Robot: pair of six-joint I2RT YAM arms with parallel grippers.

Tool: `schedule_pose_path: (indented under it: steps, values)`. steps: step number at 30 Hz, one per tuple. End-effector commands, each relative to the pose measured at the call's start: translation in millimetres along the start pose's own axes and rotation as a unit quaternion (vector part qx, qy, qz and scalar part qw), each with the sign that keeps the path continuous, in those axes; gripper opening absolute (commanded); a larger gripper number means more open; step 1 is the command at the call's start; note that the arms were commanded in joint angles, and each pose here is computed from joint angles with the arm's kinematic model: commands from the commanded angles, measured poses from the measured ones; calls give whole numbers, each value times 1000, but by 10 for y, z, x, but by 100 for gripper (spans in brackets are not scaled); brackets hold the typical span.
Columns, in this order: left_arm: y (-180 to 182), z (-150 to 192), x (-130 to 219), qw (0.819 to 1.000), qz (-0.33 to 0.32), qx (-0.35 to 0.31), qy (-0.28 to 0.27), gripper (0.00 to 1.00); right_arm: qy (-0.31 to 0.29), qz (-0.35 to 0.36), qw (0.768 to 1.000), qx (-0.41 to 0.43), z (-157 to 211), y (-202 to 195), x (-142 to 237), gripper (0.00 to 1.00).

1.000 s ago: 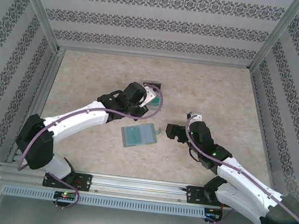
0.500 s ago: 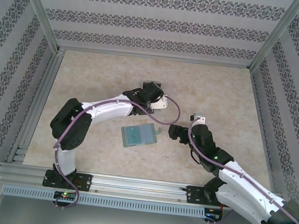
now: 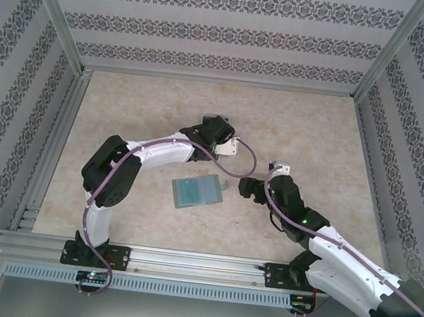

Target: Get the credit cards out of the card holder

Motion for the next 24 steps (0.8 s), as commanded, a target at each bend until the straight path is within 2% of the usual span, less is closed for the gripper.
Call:
schedule_pose_path:
  steps: [1, 4, 7, 16, 24]
  values:
    - [46, 42, -94, 1000, 5, -2, 18, 4, -6, 10, 1000, -9, -44, -27, -8, 98]
    - [49, 35, -147, 1000, 6, 3, 23, 20, -3, 10, 1000, -9, -37, -28, -14, 98]
    - [93, 23, -186, 1000, -6, 10, 29, 23, -2, 10, 1000, -9, -34, -28, -18, 98]
    - [336, 3, -251, 997, -53, 43, 37, 25, 2, 3, 1000, -9, -34, -11, -33, 98]
    - [409, -27, -84, 995, -42, 84, 24, 25, 5, 0, 1000, -7, -31, -3, -44, 98]
Point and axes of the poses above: each hand's point on the last joint's axis, 136 mm out from that joint toward the fingers, its own x axis back along the fingers, its own y axis along the line the jaws close on, z = x × y, the point moved 6 cm from there along x, back along the fingers, and after that the axes turned 14 degrees about x, right-handed, at the moved point
